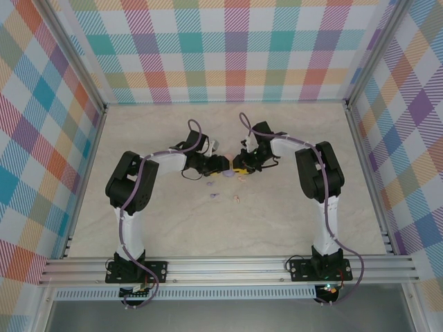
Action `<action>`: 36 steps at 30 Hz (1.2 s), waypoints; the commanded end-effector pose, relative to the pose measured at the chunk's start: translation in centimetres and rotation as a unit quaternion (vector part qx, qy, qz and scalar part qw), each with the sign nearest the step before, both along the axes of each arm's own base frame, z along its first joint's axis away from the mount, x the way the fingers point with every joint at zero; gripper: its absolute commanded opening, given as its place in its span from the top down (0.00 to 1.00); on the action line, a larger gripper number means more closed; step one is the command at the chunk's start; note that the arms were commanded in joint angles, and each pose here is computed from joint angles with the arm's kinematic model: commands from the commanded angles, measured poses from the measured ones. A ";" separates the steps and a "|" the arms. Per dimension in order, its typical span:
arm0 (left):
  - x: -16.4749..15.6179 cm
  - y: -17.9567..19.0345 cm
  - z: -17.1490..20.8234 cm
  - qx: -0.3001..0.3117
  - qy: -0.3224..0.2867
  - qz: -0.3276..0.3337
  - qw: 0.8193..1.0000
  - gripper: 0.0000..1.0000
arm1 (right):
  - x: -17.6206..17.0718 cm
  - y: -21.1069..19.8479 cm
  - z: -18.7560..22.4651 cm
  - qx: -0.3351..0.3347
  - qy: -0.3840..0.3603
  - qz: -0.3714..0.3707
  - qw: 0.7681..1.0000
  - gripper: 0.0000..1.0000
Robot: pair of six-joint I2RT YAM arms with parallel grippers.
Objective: Insert wireless bluetooth earbuds into charging case
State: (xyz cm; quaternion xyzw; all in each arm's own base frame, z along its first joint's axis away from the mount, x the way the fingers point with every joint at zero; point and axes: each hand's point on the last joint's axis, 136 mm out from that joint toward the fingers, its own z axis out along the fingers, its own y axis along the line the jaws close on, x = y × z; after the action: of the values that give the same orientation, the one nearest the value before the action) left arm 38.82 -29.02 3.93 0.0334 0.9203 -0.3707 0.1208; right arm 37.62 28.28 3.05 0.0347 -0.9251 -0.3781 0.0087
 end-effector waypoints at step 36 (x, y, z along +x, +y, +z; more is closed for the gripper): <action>-0.3 -0.5 7.1 -0.069 -0.071 0.013 0.995 0.79 | 0.5 -3.4 8.5 0.046 -0.123 -0.060 0.990 0.58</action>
State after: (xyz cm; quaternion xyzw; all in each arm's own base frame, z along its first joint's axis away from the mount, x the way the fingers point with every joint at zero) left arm 37.70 -29.26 5.88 0.0159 0.9066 -0.4022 0.1264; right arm 36.24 25.76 6.48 0.0169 -0.9230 -0.3817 -0.0455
